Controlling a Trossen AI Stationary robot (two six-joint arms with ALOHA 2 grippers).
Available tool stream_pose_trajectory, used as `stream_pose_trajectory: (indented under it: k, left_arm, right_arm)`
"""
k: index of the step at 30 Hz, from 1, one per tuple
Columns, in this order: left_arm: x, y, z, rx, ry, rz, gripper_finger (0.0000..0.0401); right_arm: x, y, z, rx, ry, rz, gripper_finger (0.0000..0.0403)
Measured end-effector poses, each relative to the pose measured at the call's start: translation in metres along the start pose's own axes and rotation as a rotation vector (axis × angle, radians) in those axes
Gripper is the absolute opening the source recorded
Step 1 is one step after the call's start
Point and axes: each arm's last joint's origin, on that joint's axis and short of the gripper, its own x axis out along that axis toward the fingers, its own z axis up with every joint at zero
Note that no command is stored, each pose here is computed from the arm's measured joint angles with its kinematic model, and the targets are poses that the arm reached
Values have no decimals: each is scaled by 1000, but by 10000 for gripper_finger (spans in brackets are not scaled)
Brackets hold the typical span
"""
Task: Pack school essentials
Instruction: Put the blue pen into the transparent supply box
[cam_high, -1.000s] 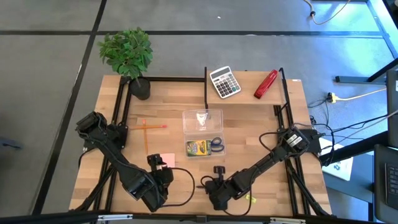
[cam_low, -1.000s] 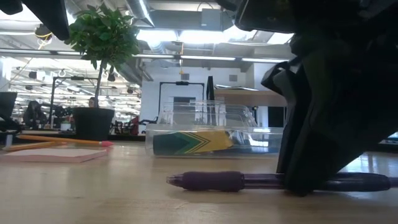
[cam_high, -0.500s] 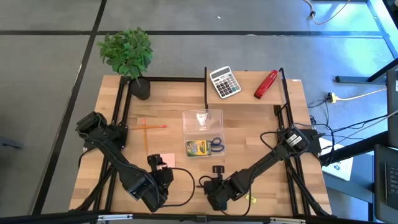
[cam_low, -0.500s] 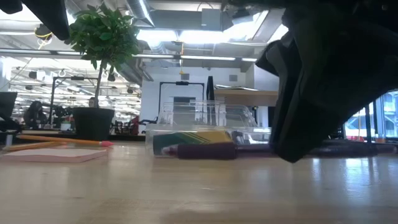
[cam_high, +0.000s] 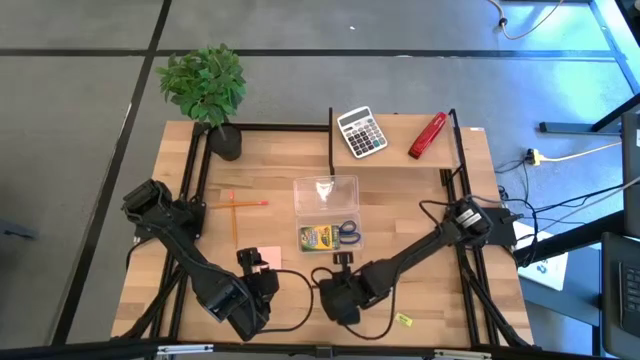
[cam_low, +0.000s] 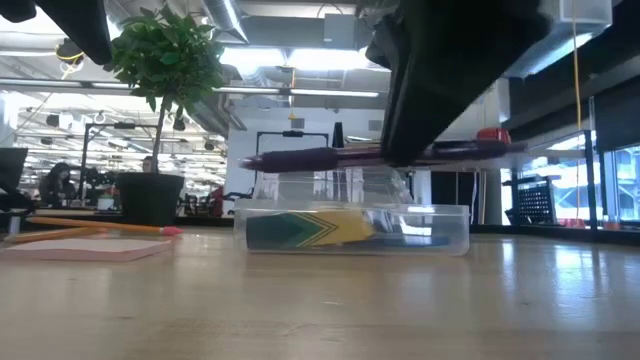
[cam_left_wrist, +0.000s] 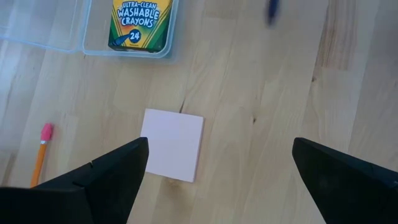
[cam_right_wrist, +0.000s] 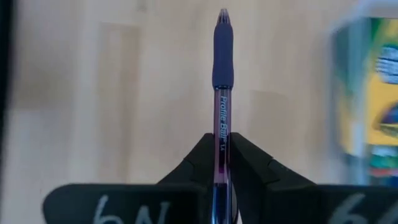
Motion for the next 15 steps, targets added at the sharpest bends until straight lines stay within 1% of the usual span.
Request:
stream_pose_trajectory:
  k: [4, 8, 12, 15]
  left_arm:
    - [0, 0, -1, 2, 0, -1, 392]
    - [0, 0, -1, 3, 0, 0, 392]
    - [0, 1, -1, 7, 6, 9, 392]
    - [0, 1, -1, 7, 4, 10, 392]
  right_arm:
    - [-4, -16, 3, -1, 47, -48, 41]
    - [-13, -34, 5, -1, 75, -72, 41]
    - [-23, -53, 8, -3, 62, -127, 41]
    - [-25, -67, 13, -24, 53, -157, 41]
